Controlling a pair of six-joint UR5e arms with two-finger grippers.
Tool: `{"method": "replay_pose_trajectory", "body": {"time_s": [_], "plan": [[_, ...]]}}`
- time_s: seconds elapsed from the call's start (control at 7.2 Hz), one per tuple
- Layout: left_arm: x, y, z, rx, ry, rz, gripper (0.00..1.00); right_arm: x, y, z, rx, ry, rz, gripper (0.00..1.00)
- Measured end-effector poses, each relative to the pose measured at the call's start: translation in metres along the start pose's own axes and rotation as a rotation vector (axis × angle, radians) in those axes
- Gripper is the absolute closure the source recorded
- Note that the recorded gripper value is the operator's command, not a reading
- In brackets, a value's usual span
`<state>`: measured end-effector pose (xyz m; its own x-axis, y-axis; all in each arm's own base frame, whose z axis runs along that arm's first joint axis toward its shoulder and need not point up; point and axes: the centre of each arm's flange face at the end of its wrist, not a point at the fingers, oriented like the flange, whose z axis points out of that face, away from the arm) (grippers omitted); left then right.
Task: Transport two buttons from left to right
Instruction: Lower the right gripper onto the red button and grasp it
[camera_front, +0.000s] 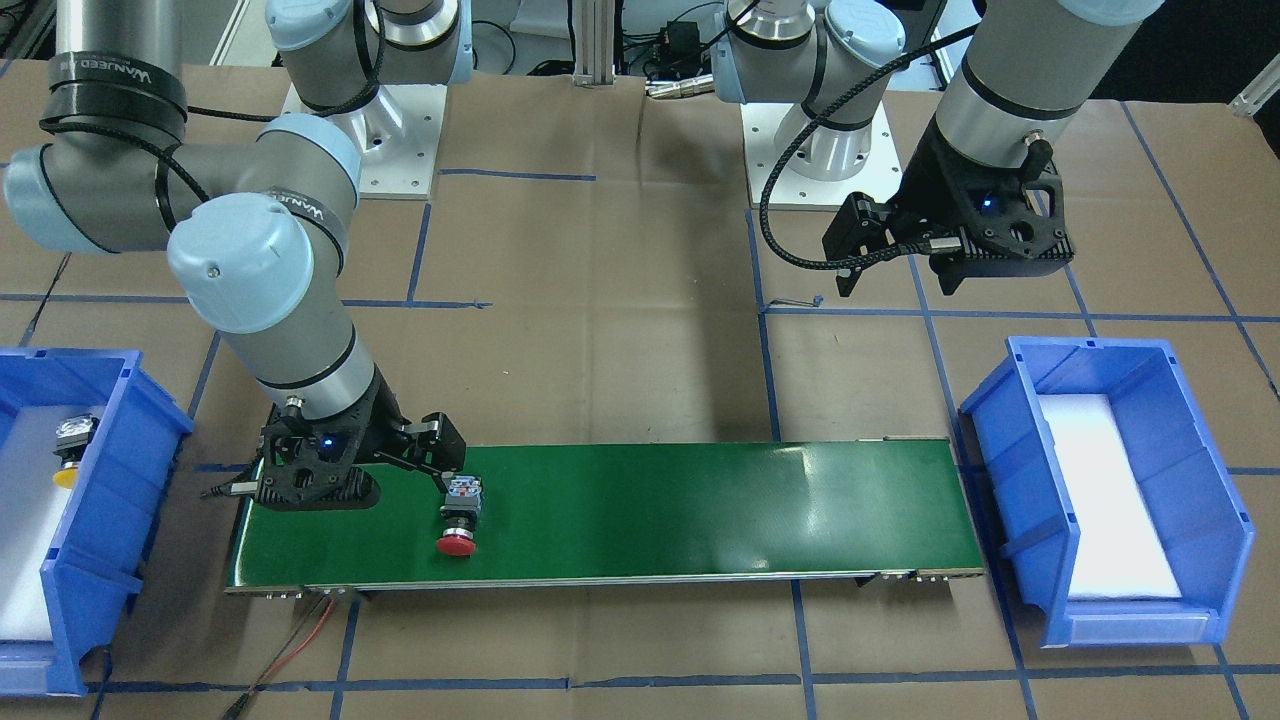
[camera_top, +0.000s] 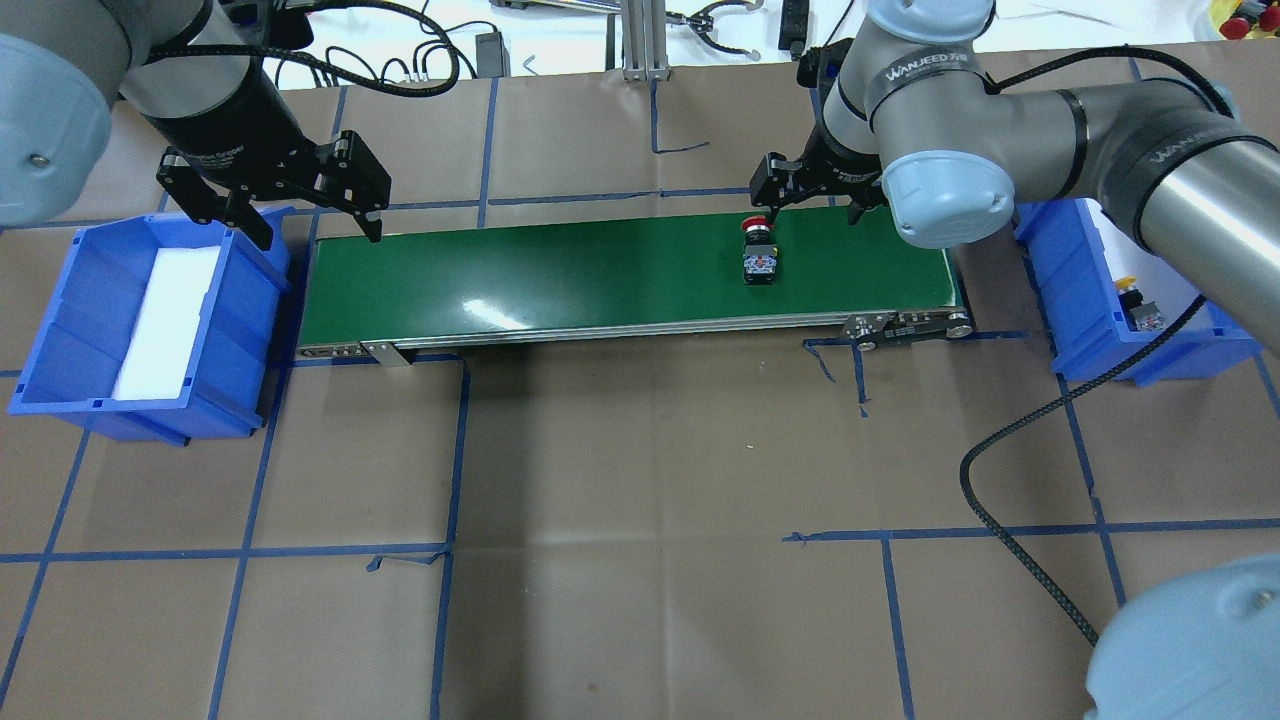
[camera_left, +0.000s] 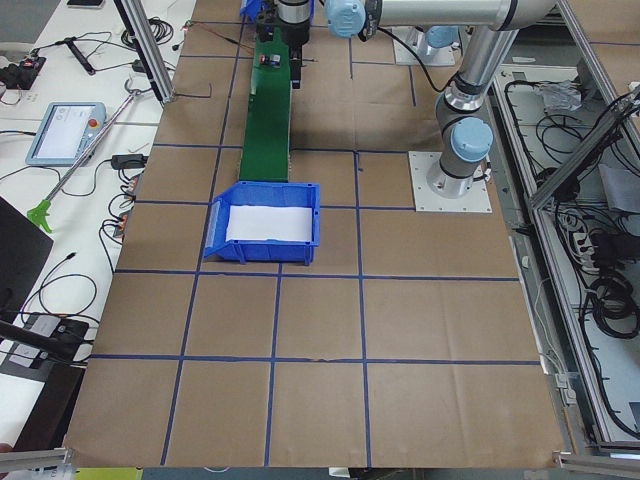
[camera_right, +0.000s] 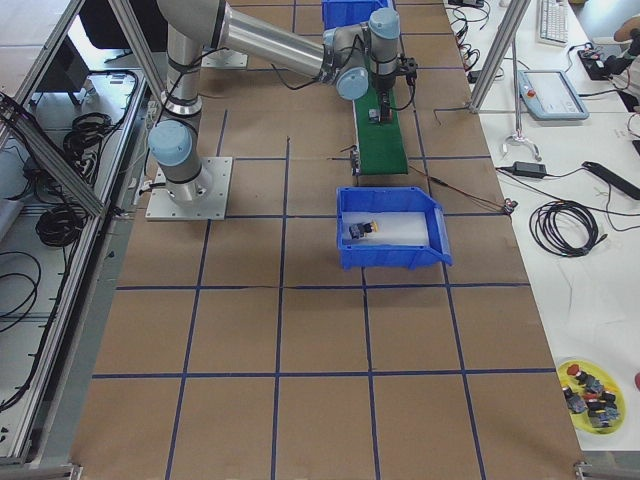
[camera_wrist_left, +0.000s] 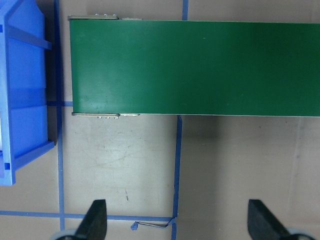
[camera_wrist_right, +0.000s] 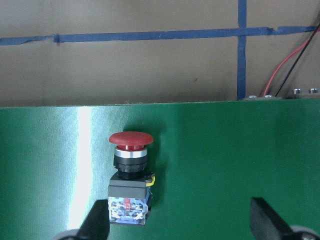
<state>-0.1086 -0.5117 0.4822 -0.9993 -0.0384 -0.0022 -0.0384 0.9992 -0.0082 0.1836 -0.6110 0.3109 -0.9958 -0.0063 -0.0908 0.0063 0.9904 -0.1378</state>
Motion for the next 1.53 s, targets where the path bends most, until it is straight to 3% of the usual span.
{"method": "replay_pose_trajectory", "body": {"time_s": [0.69, 0.83, 0.97, 1.11, 1.25, 1.39, 1.53], "plan": [[0.000, -0.001, 0.000, 0.000, 0.000, 0.000, 0.00, 0.002, -0.007, 0.044, -0.058, 0.009, 0.008, 0.04], [0.000, -0.001, 0.000, 0.000, 0.001, 0.000, 0.00, 0.002, -0.011, 0.051, -0.057, 0.010, 0.007, 0.12], [0.000, -0.001, 0.000, 0.000, 0.001, 0.000, 0.00, 0.002, -0.014, 0.060, -0.063, 0.011, 0.007, 0.40], [0.000, -0.001, 0.000, 0.000, 0.000, -0.001, 0.00, 0.004, -0.015, 0.067, -0.070, 0.019, 0.006, 0.60], [0.000, -0.001, 0.000, -0.001, 0.000, -0.001, 0.00, 0.006, -0.015, 0.069, -0.075, 0.036, 0.003, 0.89], [0.000, -0.001, 0.001, -0.001, 0.000, -0.001, 0.00, 0.008, -0.014, 0.069, -0.084, 0.054, 0.000, 0.97], [0.000, -0.001, 0.001, -0.001, 0.000, 0.000, 0.00, 0.011, -0.012, 0.067, -0.106, 0.066, 0.000, 0.98]]}}
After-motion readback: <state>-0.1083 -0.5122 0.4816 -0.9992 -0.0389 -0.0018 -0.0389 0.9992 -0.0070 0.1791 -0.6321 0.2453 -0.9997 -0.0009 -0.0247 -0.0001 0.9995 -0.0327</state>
